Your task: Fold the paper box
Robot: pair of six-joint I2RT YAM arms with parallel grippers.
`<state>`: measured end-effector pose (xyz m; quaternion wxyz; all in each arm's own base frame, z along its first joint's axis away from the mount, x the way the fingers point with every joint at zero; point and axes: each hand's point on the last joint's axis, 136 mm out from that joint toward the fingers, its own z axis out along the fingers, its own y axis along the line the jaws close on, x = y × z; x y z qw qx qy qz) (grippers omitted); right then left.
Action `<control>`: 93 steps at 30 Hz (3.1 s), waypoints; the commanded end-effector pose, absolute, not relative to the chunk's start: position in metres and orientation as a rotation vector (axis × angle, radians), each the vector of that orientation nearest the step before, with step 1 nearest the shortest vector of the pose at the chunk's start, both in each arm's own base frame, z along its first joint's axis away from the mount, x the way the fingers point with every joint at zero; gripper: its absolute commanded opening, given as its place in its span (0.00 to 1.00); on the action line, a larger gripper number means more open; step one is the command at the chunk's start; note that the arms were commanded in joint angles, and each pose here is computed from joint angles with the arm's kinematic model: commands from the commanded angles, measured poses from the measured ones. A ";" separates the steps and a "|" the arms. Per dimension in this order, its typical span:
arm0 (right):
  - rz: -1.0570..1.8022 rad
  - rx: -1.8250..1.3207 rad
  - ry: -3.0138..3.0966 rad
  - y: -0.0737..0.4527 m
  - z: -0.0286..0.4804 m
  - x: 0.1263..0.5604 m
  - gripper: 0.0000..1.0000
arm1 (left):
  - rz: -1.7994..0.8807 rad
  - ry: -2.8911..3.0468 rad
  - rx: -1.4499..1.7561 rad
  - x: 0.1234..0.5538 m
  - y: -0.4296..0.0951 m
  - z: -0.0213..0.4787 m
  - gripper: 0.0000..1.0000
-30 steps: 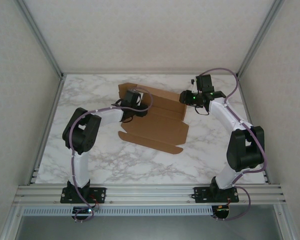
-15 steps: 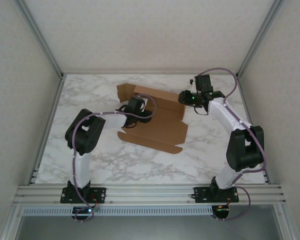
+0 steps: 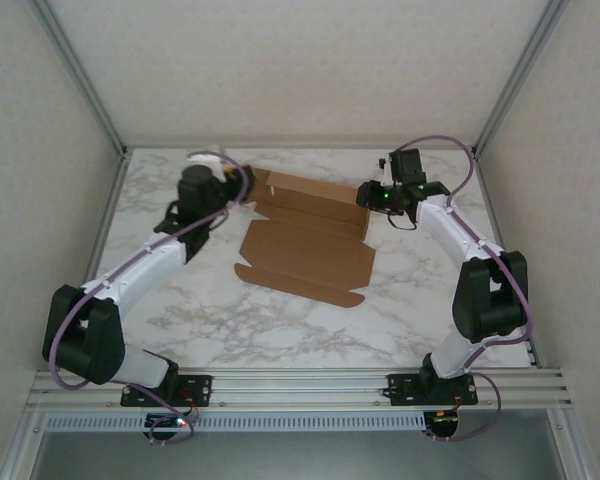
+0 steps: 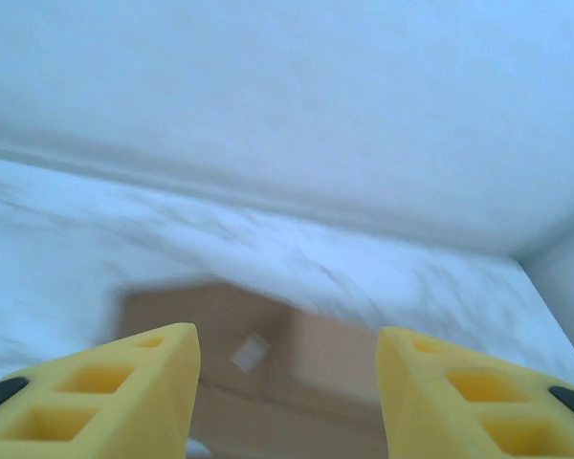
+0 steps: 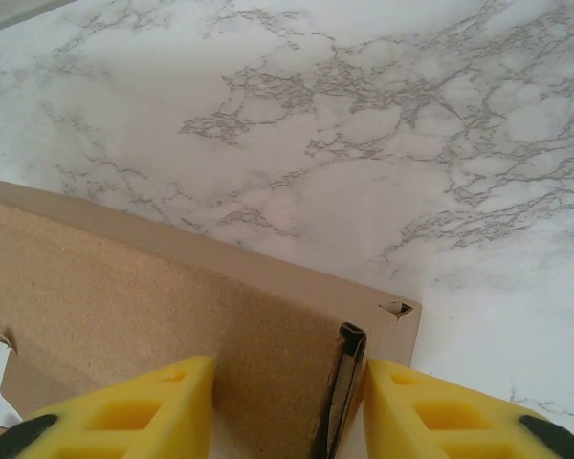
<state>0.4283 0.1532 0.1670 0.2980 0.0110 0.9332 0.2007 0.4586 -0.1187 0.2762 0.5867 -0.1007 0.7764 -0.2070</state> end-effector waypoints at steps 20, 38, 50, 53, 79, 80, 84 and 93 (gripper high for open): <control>0.565 -0.101 2.656 0.170 0.128 0.413 0.40 | -0.729 2.331 -0.175 0.575 -0.106 0.087 0.49; 0.616 -0.029 2.672 0.179 0.119 0.422 0.39 | -0.962 2.276 -0.314 0.520 -0.146 0.097 0.50; 0.639 0.052 2.633 0.177 0.115 0.415 0.38 | -1.099 2.082 -0.475 0.494 -0.162 0.128 0.49; 0.638 0.052 2.637 0.177 0.114 0.413 0.38 | -1.086 2.084 -0.436 0.490 -0.173 0.136 0.50; 0.629 0.037 2.655 0.180 0.106 0.420 0.38 | -0.421 2.449 -0.627 0.434 -0.078 0.072 0.56; 0.630 0.036 2.657 0.180 0.106 0.421 0.38 | -0.412 2.450 -0.619 0.429 -0.076 0.074 0.56; 0.631 0.027 2.662 0.182 0.106 0.425 0.38 | -0.490 2.464 -0.549 0.410 -0.088 0.081 0.57; 0.657 0.018 2.659 0.188 0.107 0.429 0.38 | -0.594 2.385 -0.343 0.411 -0.128 0.113 0.60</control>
